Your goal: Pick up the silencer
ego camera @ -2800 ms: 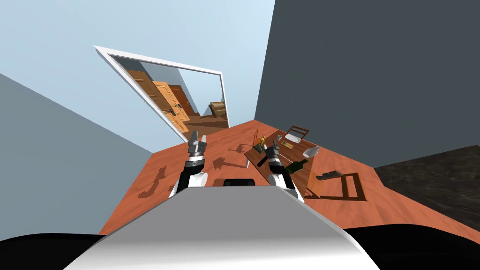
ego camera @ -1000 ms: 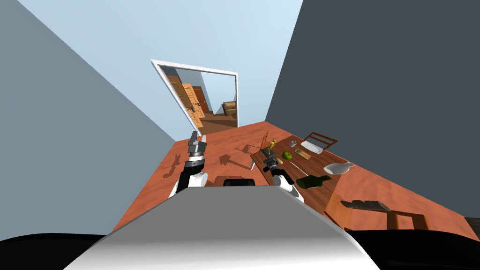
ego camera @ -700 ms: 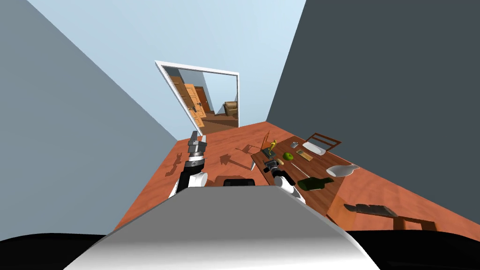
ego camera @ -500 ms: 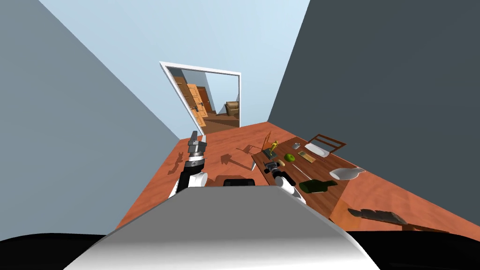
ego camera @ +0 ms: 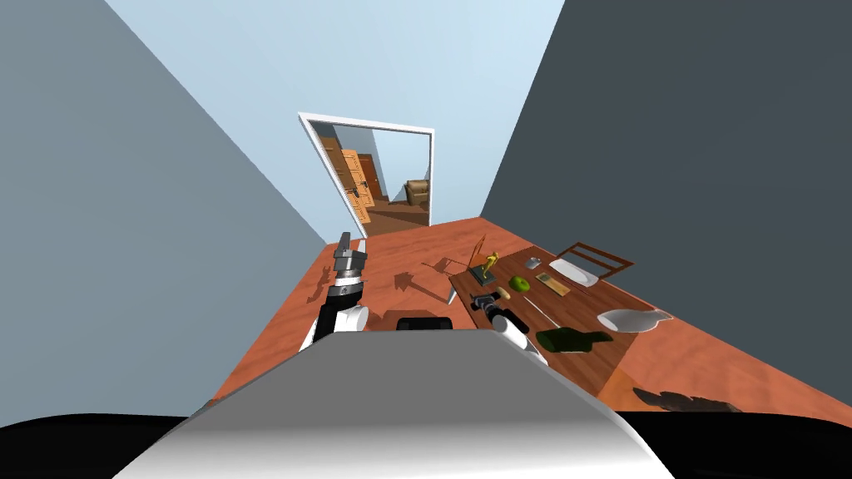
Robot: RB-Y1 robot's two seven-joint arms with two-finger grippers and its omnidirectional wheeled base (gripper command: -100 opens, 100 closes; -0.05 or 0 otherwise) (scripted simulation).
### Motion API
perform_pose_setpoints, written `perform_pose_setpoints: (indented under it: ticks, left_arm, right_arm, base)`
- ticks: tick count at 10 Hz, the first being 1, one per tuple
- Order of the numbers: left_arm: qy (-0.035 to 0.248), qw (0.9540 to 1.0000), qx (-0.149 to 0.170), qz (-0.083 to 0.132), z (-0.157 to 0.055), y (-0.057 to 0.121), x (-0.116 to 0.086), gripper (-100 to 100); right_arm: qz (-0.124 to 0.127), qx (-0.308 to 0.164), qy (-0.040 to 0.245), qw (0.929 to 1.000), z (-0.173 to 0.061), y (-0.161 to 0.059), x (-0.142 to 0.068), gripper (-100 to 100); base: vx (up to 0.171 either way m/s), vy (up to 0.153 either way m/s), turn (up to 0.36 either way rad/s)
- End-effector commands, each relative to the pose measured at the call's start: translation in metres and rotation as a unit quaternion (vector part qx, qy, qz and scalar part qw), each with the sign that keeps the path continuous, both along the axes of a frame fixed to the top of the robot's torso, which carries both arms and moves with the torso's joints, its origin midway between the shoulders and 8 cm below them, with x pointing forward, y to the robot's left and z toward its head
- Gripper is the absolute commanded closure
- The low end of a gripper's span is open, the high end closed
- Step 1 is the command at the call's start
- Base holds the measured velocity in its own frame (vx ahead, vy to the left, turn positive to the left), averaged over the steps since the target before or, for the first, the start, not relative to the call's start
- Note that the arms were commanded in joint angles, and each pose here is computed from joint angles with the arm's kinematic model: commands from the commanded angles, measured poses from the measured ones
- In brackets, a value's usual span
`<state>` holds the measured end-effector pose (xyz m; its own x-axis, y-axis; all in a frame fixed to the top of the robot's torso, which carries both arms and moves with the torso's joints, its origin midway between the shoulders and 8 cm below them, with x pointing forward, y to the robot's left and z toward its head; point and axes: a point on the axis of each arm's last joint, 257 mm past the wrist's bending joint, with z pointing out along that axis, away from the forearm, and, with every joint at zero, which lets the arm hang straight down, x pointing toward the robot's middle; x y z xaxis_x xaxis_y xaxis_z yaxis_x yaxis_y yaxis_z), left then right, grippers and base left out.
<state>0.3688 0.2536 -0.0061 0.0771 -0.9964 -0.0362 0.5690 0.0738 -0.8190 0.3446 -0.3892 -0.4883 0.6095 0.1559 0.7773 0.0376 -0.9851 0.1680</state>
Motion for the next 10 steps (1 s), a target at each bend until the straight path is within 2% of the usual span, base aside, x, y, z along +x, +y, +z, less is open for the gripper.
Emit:
perform_pose_setpoints:
  ticks: [1,2,4,5,7,8,9,10]
  left_arm:
    - [0.0,1.0,0.0,0.0,0.0,0.0,0.0,0]
    - [0.0,1.0,0.0,0.0,0.0,0.0,0.0,0]
    - [0.0,1.0,0.0,0.0,0.0,0.0,0.0,0]
    - [0.0,1.0,0.0,0.0,0.0,0.0,0.0,0]
    - [0.0,1.0,0.0,0.0,0.0,0.0,0.0,0]
    - [0.0,1.0,0.0,0.0,0.0,0.0,0.0,0]
    - [0.0,1.0,0.0,0.0,0.0,0.0,0.0,0]
    - [0.0,1.0,0.0,0.0,0.0,0.0,0.0,0]
  right_arm:
    - [-0.025,0.03,0.023,0.999,-0.018,-0.007,-0.015,-100]
    - [-0.028,0.032,0.026,0.9987,-0.021,-0.008,-0.018,-100]
    - [-0.064,0.073,0.055,0.9938,-0.04,-0.017,-0.035,-100]
    - [-0.084,0.105,0.065,0.9887,-0.045,-0.019,-0.038,-100]
    - [-0.102,0.112,0.081,0.9852,-0.058,-0.025,-0.053,-100]
    - [-0.102,0.112,0.081,0.9852,-0.058,-0.025,-0.053,-100]
    - [-0.126,0.142,0.095,0.9771,-0.066,-0.03,-0.061,-100]
    - [-0.14,0.15,0.103,0.9732,-0.073,-0.033,-0.07,-100]
  base:
    - [0.002,-0.023,0.102]
    - [0.002,-0.011,-0.001]
    - [0.006,-0.013,0.137]
    - [0.004,-0.025,0.16]
    - [0.005,-0.017,0.03]
    - [0.0,0.001,-0.013]
    - [0.004,-0.007,0.16]
    - [0.008,-0.018,0.112]
